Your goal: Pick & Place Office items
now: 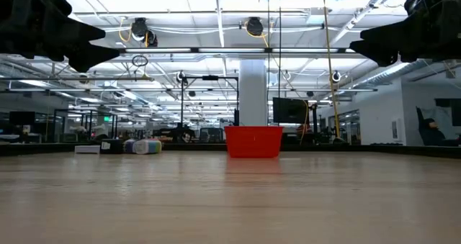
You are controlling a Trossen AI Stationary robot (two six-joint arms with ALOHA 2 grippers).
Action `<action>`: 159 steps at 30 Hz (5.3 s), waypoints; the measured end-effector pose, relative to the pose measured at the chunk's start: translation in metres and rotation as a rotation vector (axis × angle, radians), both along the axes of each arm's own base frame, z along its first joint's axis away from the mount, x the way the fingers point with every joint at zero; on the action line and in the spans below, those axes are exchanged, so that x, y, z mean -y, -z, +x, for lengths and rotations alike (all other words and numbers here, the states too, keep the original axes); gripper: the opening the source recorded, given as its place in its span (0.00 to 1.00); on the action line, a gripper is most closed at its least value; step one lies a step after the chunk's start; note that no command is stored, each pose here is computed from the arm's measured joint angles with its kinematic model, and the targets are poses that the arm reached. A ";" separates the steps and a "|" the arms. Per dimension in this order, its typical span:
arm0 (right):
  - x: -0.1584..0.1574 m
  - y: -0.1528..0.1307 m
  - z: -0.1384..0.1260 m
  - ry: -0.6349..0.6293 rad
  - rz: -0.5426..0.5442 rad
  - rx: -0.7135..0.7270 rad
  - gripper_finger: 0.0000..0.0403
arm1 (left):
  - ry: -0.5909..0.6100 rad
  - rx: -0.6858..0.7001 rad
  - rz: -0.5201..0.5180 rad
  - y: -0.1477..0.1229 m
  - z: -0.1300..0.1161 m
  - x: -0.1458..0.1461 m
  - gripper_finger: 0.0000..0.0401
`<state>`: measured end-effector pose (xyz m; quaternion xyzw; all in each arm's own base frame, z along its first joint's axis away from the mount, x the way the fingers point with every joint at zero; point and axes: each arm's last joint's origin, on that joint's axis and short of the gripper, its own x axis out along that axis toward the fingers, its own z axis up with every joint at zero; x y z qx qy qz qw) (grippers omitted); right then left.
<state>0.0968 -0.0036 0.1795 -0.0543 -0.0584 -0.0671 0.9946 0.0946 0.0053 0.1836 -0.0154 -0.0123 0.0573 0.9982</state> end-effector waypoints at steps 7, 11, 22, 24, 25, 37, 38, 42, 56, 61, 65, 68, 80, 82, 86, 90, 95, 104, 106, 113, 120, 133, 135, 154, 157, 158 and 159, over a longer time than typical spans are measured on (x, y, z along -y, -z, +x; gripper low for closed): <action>0.000 0.000 0.000 0.000 0.000 0.000 0.69 | 0.000 0.000 0.000 0.000 0.000 0.000 0.90; 0.000 0.000 0.000 0.000 0.000 0.000 0.69 | 0.000 0.000 0.000 0.000 0.000 0.000 0.90; 0.000 0.000 0.000 0.000 0.000 0.000 0.69 | 0.000 0.000 0.000 0.000 0.000 0.000 0.90; 0.000 0.000 0.000 0.000 0.000 0.000 0.69 | 0.000 0.000 0.000 0.000 0.000 0.000 0.90; 0.000 0.000 0.000 0.000 0.000 -0.001 0.69 | 0.000 0.000 0.000 0.000 0.000 0.000 0.90; 0.000 0.000 0.000 0.000 0.000 0.000 0.69 | 0.000 0.000 0.000 0.000 0.000 0.000 0.90; 0.000 0.000 0.000 0.000 0.000 0.000 0.69 | 0.000 0.000 0.000 0.000 0.000 0.000 0.90; 0.000 0.000 0.000 0.000 0.000 0.000 0.69 | 0.000 0.000 0.000 0.000 0.000 0.000 0.90; 0.000 0.000 0.000 0.000 0.000 -0.001 0.69 | 0.000 0.000 0.000 0.000 0.000 0.000 0.90; 0.000 0.000 0.000 0.000 0.000 -0.001 0.69 | 0.000 0.000 0.000 0.000 0.000 0.000 0.90; 0.000 0.000 0.000 0.000 0.000 -0.001 0.69 | 0.000 0.000 0.000 0.000 0.000 0.000 0.90; 0.000 0.000 0.000 0.000 0.000 -0.001 0.69 | 0.000 0.000 0.000 0.000 0.000 0.000 0.90; 0.000 0.000 0.000 0.000 0.000 0.000 0.69 | -0.026 0.018 0.113 -0.003 0.000 -0.001 0.90; 0.000 0.000 0.000 0.000 0.000 0.000 0.69 | -0.028 0.040 0.126 -0.005 0.000 -0.001 0.90; 0.000 0.000 0.000 0.000 0.000 0.000 0.69 | -0.030 0.103 0.109 -0.011 -0.001 -0.001 0.90; 0.000 0.000 0.000 0.000 0.000 0.000 0.69 | -0.023 0.159 0.026 -0.016 -0.002 -0.001 0.90; 0.000 0.000 0.000 0.000 0.000 -0.001 0.69 | 0.014 0.239 -0.272 -0.020 -0.003 -0.001 0.90; 0.000 0.000 0.000 0.000 0.000 0.000 0.69 | -0.055 0.260 -0.464 -0.018 -0.003 -0.003 0.90; 0.000 0.000 0.000 0.000 0.000 -0.001 0.69 | -0.100 0.266 -0.501 -0.016 -0.003 -0.004 0.90; 0.000 0.000 0.000 0.000 0.000 0.000 0.69 | -0.330 0.227 -0.544 -0.006 -0.004 -0.010 0.90; 0.000 0.000 0.000 0.000 0.000 -0.001 0.69 | -0.565 0.091 -0.592 0.012 -0.003 -0.018 0.90; 0.000 0.000 0.000 0.000 0.000 -0.001 0.69 | -0.902 -0.283 -0.716 0.017 0.031 -0.050 0.90; 0.000 0.000 0.000 0.007 0.001 -0.001 0.69 | -0.942 -0.343 -0.736 0.016 0.042 -0.060 0.90; 0.002 0.000 0.000 0.064 -0.048 -0.009 0.69 | -0.821 -1.014 -0.524 -0.017 0.134 -0.194 0.90; 0.002 0.000 0.000 0.061 -0.048 -0.009 0.69 | -0.768 -1.111 -0.506 -0.007 0.143 -0.206 0.90; 0.002 0.000 0.000 0.061 -0.048 -0.009 0.69 | -0.759 -1.137 -0.505 -0.005 0.145 -0.209 0.90; 0.002 0.000 0.000 0.061 -0.048 -0.009 0.69 | -0.755 -1.152 -0.505 -0.002 0.148 -0.211 0.90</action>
